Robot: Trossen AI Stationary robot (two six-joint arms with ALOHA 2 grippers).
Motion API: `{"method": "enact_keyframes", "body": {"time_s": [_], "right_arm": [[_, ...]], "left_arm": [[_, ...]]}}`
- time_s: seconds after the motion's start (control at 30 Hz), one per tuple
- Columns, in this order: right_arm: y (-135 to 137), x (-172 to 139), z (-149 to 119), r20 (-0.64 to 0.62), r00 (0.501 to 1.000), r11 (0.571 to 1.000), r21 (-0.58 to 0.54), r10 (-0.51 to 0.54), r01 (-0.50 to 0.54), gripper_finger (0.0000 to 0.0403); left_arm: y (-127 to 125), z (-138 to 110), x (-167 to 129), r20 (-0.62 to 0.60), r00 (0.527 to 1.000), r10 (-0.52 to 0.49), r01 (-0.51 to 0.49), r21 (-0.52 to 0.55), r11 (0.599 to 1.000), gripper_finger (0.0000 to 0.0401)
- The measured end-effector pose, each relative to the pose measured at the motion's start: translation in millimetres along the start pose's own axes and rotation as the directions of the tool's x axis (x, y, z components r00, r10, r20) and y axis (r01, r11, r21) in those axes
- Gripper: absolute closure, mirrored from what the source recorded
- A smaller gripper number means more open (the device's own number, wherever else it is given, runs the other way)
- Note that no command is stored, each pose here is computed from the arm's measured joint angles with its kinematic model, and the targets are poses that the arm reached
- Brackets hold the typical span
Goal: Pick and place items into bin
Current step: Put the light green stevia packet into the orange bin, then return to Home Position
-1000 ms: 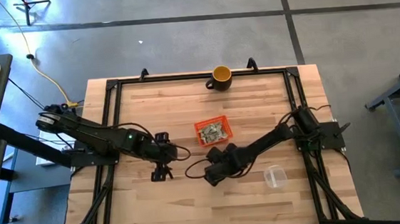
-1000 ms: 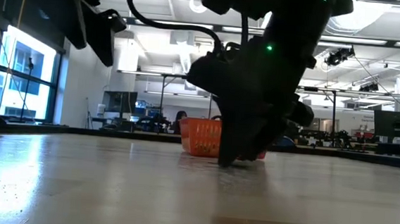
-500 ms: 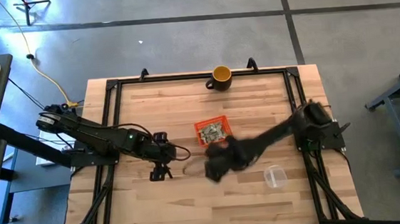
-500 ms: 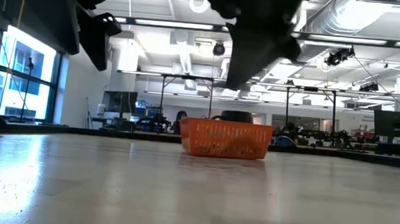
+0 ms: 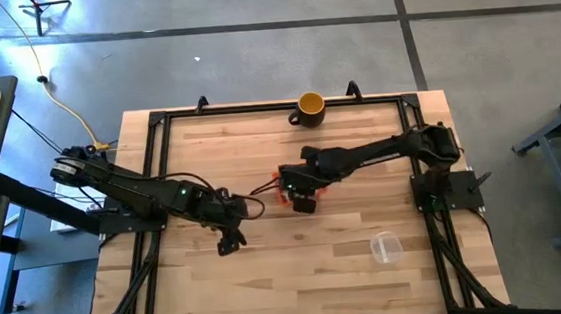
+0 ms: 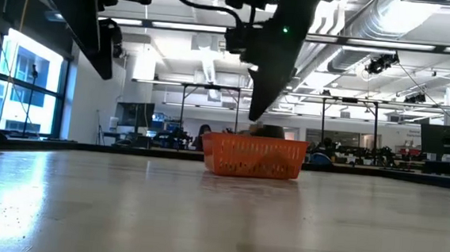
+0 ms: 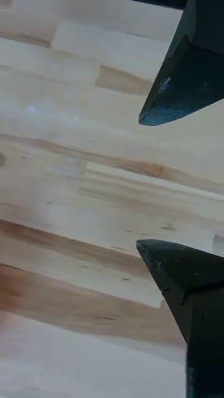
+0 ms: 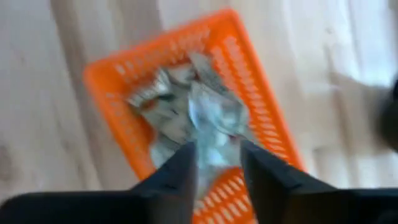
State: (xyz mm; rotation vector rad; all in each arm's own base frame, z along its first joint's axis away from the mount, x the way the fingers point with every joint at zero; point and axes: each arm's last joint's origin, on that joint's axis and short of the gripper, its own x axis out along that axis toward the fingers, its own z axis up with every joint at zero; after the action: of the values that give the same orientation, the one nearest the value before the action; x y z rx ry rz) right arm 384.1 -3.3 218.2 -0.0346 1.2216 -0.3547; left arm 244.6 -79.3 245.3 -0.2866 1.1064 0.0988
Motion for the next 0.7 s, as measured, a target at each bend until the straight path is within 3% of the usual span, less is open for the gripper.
{"method": "enact_keyframes", "body": {"time_s": [0.1,0.23,0.3,0.37,0.47,0.57,0.6,0.63,0.7], "right_arm": [[-4.1,-6.9,-2.9,-0.011,0.999,0.997,-0.06,-0.048,0.047,0.0239],[0.1,-45.2,-5.6,0.084,0.996,0.988,-0.154,-0.007,0.02,0.0178],[0.6,-71.5,-12.2,0.125,0.992,0.987,-0.16,0.019,0.001,0.0163],[-4.4,-104.1,-21.4,0.189,0.981,0.993,-0.115,0.039,-0.017,0.0156],[-21.8,-153.9,-39.7,0.3,0.952,0.998,-0.016,0.064,-0.062,0.0156],[-38.6,-195.3,-59.5,0.415,0.904,0.983,0.097,0.105,-0.158,0.0155],[-43.8,-207.9,-67.1,0.447,0.884,0.96,0.159,0.137,-0.229,0.0155],[-49.4,-220.4,-75.4,0.481,0.86,0.928,0.217,0.168,-0.303,0.0155],[-58.7,-243.3,-90.9,0.551,0.803,0.873,0.25,0.227,-0.419,0.0155]], "left_arm": [[-0.4,0.5,0.0,0.005,1.0,-0.005,0.005,-0.041,0.999,0.0052],[0.0,6.3,-0.8,0.089,0.995,0.047,-0.043,-0.047,0.998,0.0052],[2.7,11.5,-4.5,0.102,0.992,0.067,-0.048,-0.179,0.983,0.0052],[-0.5,17.9,-8.5,0.133,0.991,0.022,0.019,-0.301,0.953,0.0052],[-5.1,24.8,-12.7,0.182,0.983,-0.023,0.09,-0.371,0.924,0.0052],[1.4,34.6,-19.4,0.218,0.976,-0.02,0.129,-0.499,0.857,0.0052],[3.5,37.3,-22.7,0.234,0.972,-0.019,0.137,-0.502,0.854,0.0052],[3.1,41.5,-26.2,0.266,0.964,-0.025,0.148,-0.453,0.879,0.0052],[-4.2,52.5,-35.7,0.365,0.925,-0.105,0.207,-0.252,0.945,0.0052]]}}
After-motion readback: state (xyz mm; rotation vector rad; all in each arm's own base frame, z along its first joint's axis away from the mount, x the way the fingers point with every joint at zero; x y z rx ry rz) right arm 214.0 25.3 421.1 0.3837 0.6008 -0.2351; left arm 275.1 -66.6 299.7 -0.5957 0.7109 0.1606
